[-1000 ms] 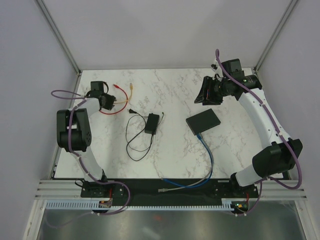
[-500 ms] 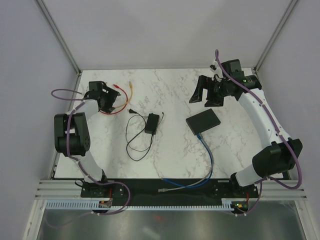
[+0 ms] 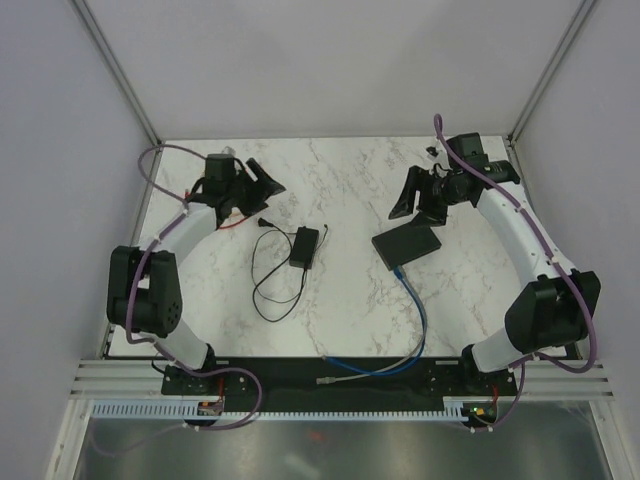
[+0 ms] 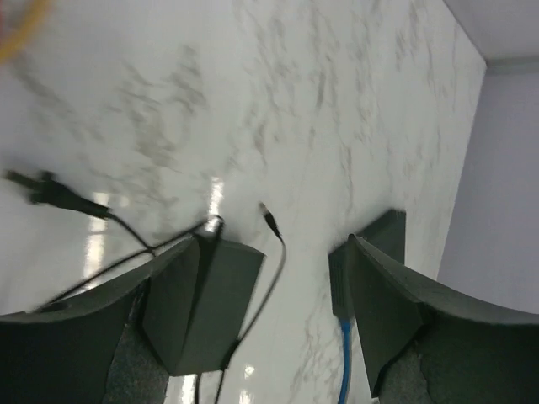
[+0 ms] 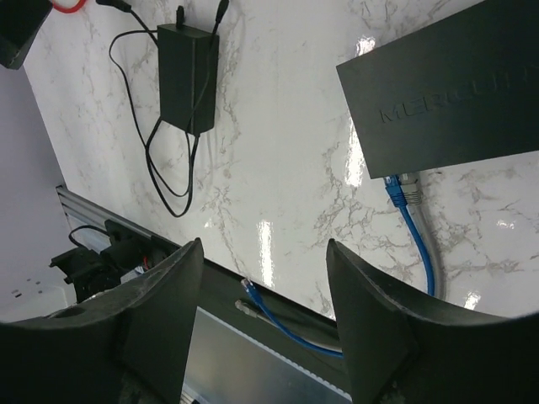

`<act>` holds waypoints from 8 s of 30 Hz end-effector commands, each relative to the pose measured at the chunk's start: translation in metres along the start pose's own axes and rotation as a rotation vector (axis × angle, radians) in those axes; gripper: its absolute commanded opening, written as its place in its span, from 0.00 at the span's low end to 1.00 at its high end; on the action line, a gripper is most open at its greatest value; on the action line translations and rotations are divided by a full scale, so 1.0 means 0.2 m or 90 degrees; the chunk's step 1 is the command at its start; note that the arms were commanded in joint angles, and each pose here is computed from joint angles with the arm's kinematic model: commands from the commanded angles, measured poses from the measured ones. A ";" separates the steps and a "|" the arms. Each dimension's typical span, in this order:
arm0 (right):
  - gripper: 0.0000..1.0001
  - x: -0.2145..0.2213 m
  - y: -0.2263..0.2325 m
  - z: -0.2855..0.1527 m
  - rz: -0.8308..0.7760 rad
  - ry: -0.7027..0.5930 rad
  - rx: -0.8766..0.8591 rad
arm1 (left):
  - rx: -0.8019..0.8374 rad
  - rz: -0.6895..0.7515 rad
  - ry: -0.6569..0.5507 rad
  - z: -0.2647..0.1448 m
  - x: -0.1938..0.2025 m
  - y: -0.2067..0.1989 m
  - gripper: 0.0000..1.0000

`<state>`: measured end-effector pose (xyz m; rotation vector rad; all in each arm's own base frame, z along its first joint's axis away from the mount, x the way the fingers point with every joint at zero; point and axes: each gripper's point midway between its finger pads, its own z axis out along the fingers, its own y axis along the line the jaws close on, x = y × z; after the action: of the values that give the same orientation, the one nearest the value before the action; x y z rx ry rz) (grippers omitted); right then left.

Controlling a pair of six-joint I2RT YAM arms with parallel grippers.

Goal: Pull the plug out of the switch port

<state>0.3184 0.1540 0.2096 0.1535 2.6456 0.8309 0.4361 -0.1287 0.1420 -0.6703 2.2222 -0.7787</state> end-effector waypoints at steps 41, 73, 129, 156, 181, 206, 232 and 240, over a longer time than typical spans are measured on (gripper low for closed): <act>0.46 0.39 -0.63 0.50 0.111 0.002 -0.053 | 0.313 0.270 0.603 0.28 1.56 -0.82 0.46; 0.36 0.38 -0.64 0.57 0.174 0.007 -0.136 | 0.212 0.226 0.667 0.37 1.68 -0.65 0.41; 0.00 0.57 -0.83 0.54 0.154 0.077 0.028 | 0.201 0.211 0.699 0.42 1.76 -0.60 0.38; 0.00 0.77 -0.94 0.58 0.181 0.182 0.104 | 0.181 0.188 0.723 0.46 1.80 -0.54 0.37; 0.00 0.79 -0.91 0.52 0.198 0.186 0.118 | 0.168 0.174 0.725 0.48 1.80 -0.50 0.37; 0.00 0.30 -0.89 0.54 0.117 0.048 0.147 | 0.165 0.186 0.732 0.41 1.79 -0.46 0.37; 0.38 0.28 -0.60 0.52 0.101 0.036 -0.057 | 0.165 0.176 0.732 0.44 1.77 -0.45 0.37; 0.38 0.34 -0.65 0.60 0.103 0.066 -0.071 | 0.168 0.178 0.730 0.43 1.76 -0.45 0.37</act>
<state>0.2989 0.1204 0.0282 0.3623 2.7225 1.0094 0.2969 -0.4625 0.0461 0.4197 2.8754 -1.7068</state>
